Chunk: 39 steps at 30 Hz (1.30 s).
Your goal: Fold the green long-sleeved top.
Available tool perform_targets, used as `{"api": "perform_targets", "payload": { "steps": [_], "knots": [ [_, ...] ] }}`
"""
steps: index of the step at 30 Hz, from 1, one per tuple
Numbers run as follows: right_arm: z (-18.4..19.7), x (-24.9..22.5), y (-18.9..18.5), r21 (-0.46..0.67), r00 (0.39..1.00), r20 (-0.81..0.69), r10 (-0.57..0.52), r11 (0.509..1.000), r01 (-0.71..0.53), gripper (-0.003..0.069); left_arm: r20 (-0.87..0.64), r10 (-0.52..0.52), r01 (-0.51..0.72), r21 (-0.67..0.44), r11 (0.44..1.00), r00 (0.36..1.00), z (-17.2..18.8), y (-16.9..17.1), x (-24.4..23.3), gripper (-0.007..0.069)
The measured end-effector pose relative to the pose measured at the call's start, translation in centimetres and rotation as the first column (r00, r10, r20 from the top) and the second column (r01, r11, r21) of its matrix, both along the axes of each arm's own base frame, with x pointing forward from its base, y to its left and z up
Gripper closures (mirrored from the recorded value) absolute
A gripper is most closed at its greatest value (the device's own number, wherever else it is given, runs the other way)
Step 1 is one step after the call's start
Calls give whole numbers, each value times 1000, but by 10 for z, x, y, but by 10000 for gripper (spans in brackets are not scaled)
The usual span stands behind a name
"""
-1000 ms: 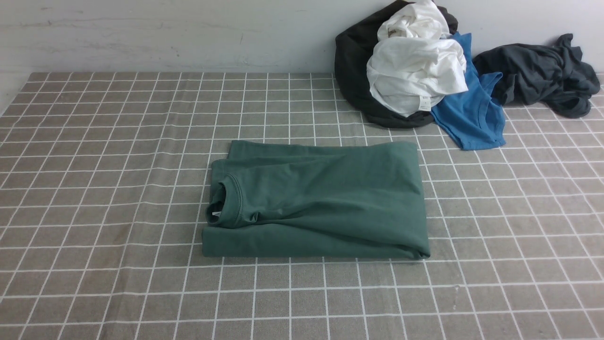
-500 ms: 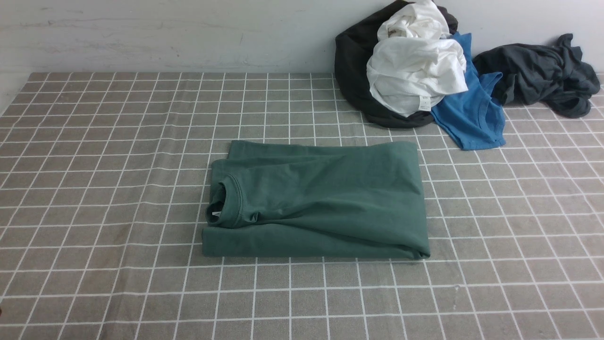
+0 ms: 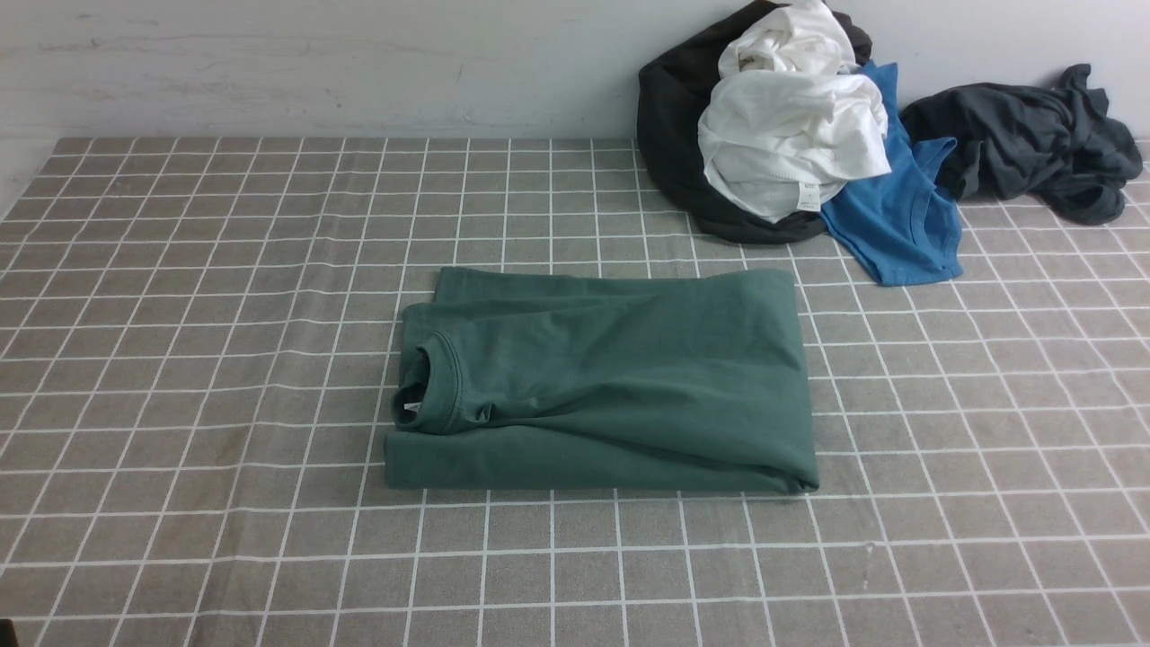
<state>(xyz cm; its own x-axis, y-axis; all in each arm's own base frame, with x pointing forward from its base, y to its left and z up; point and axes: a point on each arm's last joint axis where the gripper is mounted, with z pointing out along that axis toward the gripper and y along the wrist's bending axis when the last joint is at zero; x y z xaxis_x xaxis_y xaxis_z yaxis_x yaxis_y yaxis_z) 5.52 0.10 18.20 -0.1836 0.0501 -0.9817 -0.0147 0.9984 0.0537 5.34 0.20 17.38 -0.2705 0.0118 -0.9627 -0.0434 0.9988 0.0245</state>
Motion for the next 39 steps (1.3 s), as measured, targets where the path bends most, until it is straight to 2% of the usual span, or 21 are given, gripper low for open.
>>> {"api": "perform_targets", "payload": {
  "steps": [39],
  "knots": [
    [0,0,0,0,1000,0,0,1000,0,673,0,0,0,-1,1000,1000,0,0,0,632]
  ]
}}
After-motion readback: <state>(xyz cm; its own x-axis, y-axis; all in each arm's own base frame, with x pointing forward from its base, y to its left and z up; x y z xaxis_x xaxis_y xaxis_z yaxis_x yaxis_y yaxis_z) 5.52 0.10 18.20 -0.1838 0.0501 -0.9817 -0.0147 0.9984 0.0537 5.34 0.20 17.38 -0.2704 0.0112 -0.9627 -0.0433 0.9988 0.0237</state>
